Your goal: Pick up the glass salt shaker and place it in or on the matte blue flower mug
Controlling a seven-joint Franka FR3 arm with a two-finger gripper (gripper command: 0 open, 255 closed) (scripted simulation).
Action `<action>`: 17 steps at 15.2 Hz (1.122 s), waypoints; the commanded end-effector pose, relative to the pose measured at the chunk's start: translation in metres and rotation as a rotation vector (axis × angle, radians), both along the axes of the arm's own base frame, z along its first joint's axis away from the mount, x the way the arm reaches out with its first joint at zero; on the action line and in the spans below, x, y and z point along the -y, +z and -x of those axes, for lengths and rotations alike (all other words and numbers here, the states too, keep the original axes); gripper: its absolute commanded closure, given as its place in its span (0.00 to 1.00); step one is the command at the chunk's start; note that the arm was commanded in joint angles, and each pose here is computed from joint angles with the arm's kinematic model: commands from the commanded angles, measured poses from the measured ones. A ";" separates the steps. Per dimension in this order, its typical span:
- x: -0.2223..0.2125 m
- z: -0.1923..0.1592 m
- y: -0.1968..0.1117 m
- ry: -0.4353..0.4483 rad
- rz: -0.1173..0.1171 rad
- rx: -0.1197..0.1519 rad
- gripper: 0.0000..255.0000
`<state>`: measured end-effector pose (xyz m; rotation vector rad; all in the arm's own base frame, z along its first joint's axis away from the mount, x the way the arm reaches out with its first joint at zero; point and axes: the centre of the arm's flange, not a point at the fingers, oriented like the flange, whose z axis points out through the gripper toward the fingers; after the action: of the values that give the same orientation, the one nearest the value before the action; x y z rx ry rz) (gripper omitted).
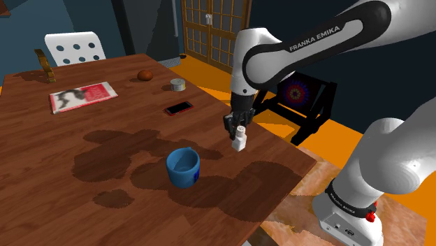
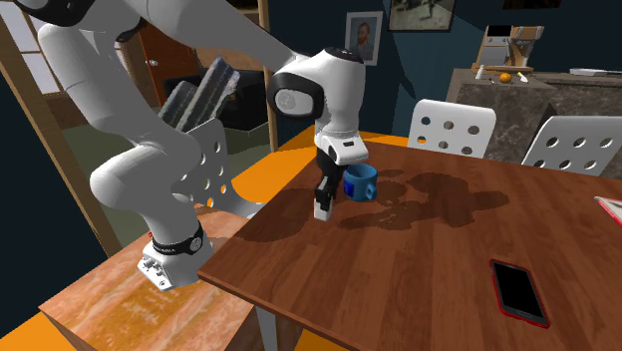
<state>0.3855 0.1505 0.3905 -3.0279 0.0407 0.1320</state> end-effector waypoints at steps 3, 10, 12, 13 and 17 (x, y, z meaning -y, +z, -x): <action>0.000 0.000 0.021 0.000 0.000 -0.001 1.00; 0.000 0.000 0.058 0.000 0.000 -0.001 1.00; 0.000 0.000 0.068 0.000 0.000 -0.001 1.00; 0.000 0.000 0.074 0.000 0.000 -0.001 1.00; 0.000 0.000 0.095 0.000 0.000 -0.001 1.00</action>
<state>0.3846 0.1517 0.4796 -3.0279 0.0407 0.1321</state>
